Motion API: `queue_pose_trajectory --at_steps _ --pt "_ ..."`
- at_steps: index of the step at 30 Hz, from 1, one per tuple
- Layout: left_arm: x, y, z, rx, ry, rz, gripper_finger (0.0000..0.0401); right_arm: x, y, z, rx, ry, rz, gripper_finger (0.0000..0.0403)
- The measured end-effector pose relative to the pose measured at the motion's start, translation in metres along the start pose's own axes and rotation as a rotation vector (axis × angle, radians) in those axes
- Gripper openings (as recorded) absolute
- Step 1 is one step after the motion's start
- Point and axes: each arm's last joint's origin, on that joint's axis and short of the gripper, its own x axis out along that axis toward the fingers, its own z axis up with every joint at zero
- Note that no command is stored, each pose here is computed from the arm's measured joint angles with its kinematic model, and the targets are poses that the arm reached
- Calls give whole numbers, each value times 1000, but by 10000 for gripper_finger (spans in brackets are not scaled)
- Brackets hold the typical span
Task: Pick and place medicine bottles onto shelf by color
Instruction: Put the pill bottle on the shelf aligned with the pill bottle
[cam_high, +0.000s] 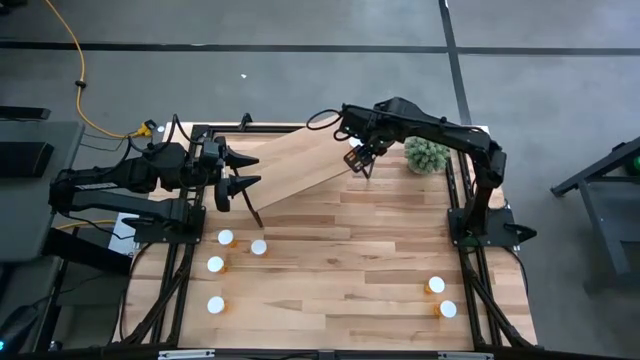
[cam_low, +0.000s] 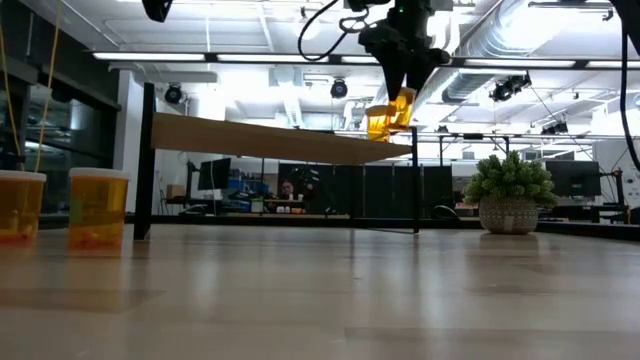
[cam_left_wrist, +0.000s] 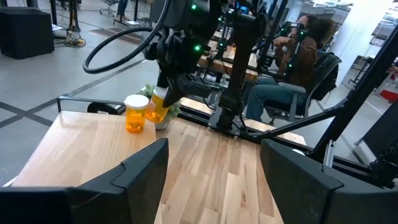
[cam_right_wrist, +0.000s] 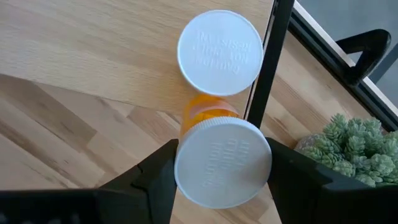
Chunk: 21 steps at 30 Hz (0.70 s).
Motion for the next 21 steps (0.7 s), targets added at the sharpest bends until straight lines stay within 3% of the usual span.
queue_pose_trajectory --at_steps 21 --pt "0 0 0 0 0 0 246 14 -6 10 42 26 -9 199"
